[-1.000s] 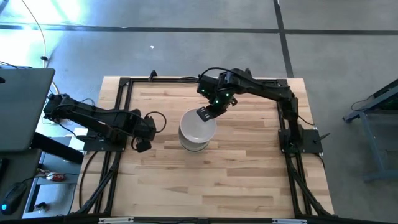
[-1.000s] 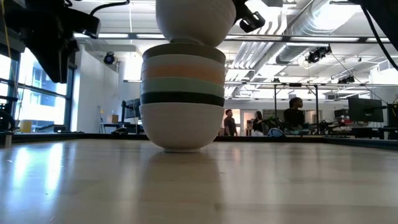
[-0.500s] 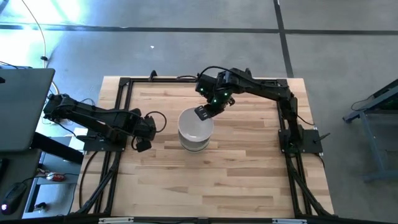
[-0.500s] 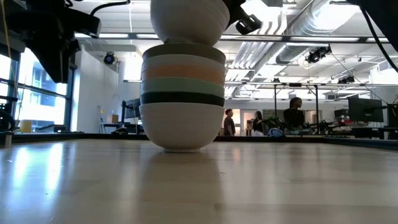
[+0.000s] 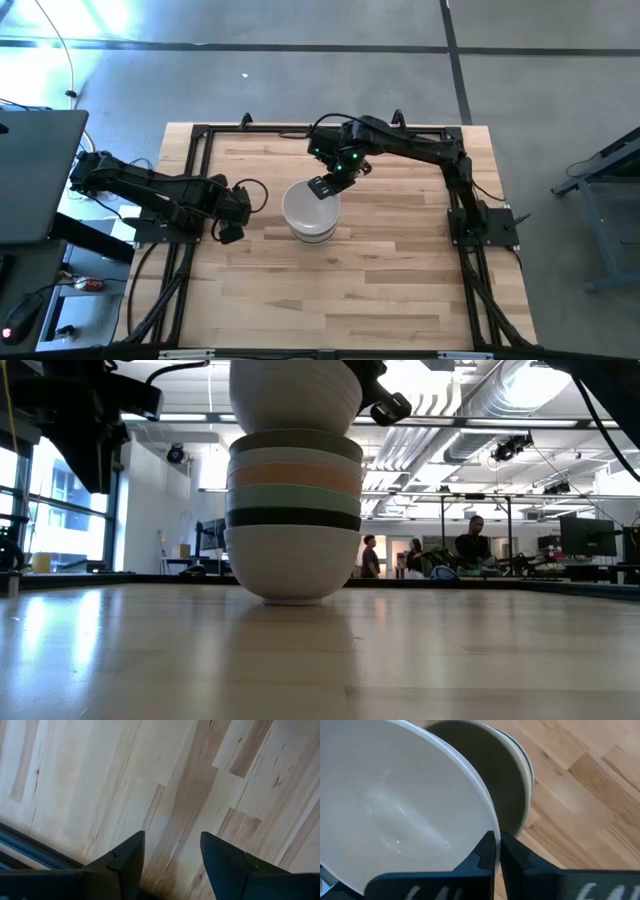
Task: Nest bowls inside each other
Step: Stack the white bowl on the gray bowl
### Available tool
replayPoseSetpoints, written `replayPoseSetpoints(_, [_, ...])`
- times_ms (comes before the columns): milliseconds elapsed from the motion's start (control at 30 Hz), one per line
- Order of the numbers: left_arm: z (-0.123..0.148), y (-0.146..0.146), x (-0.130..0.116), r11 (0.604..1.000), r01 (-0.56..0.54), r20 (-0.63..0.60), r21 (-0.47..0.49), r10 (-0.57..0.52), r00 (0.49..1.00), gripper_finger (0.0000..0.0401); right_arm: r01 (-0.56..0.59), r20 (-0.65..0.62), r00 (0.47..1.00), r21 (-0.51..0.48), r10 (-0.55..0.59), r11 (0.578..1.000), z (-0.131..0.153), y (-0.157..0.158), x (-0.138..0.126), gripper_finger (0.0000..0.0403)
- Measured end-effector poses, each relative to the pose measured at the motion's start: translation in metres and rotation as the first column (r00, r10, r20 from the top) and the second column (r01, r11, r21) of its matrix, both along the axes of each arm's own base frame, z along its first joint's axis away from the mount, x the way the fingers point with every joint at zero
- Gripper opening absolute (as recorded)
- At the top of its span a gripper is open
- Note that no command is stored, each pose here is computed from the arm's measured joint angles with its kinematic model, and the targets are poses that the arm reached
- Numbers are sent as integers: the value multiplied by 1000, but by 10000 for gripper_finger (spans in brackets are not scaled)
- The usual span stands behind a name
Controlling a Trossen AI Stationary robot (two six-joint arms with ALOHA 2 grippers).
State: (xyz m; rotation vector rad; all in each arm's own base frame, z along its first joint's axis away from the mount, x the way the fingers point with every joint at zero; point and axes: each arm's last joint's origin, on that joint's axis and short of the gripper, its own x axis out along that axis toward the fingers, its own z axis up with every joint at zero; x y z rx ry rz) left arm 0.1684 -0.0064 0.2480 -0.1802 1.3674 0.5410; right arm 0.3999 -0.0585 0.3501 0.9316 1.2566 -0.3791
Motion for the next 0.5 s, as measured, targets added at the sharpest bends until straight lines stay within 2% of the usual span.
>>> replayPoseSetpoints(500, [0,0,3,1000,0,26,-2,0,1000,181,18,-54,998,-61,-21,998,-3,-2,-3,0])
